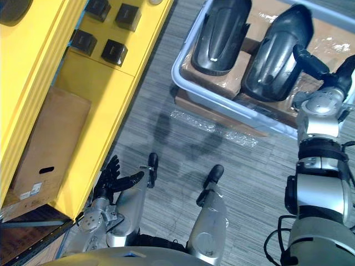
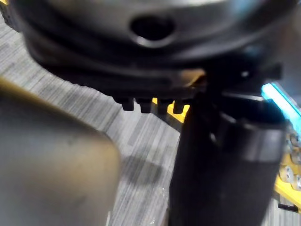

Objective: Walk over and take three plastic housings, then place them on the shelf

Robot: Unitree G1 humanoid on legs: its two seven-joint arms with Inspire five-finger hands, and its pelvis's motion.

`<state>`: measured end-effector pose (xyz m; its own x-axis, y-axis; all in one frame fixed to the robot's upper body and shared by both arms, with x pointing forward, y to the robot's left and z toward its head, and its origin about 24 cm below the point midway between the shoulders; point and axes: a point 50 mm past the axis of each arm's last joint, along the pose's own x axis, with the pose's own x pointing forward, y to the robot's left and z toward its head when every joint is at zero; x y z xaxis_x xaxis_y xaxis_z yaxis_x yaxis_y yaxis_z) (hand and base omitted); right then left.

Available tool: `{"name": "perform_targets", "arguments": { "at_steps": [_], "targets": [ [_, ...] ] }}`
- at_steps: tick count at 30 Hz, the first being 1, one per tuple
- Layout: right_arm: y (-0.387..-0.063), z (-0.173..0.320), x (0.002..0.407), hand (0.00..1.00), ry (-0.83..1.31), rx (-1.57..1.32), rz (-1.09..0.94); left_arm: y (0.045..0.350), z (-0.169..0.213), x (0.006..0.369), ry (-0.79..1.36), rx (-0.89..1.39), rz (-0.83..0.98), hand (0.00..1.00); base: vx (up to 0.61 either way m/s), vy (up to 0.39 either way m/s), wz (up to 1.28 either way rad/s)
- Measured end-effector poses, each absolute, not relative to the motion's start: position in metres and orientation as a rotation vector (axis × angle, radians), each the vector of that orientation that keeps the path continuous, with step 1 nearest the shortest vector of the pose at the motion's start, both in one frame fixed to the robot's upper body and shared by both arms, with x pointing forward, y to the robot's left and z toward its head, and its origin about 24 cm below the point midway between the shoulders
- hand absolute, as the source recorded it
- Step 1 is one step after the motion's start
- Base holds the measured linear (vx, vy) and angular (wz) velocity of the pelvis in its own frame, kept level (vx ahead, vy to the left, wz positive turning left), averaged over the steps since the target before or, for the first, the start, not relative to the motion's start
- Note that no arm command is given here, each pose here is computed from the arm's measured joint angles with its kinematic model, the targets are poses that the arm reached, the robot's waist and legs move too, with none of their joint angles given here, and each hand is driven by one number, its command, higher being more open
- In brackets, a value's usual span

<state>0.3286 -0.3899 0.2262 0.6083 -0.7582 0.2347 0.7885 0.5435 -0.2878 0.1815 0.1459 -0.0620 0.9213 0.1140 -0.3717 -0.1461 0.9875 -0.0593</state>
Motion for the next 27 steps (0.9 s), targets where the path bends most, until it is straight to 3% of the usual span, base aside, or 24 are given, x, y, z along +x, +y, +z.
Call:
{"name": "perform_targets", "arguments": {
  "at_steps": [8,9,18,27],
  "targets": [
    [-0.397,0.253,0.325,1.00,-0.057,-0.430,-1.019,0.145,-0.061,0.184,0.377,-0.179,0.183,1.00,-0.05,0.015,0.08],
    [-0.399,0.256,0.324,0.00,-0.051,-0.425,-1.043,0.145,-0.061,0.184,0.376,-0.193,0.182,1.00,-0.05,0.017,0.03],
    [-0.435,0.268,0.290,0.00,0.061,-0.493,-1.235,0.137,-0.057,0.190,0.344,-0.273,0.148,1.00,-0.03,0.017,0.03],
    [-0.442,0.264,0.283,0.00,0.096,-0.509,-1.252,0.134,-0.053,0.193,0.314,-0.346,0.181,1.00,-0.03,0.017,0.00]
  ]
}}
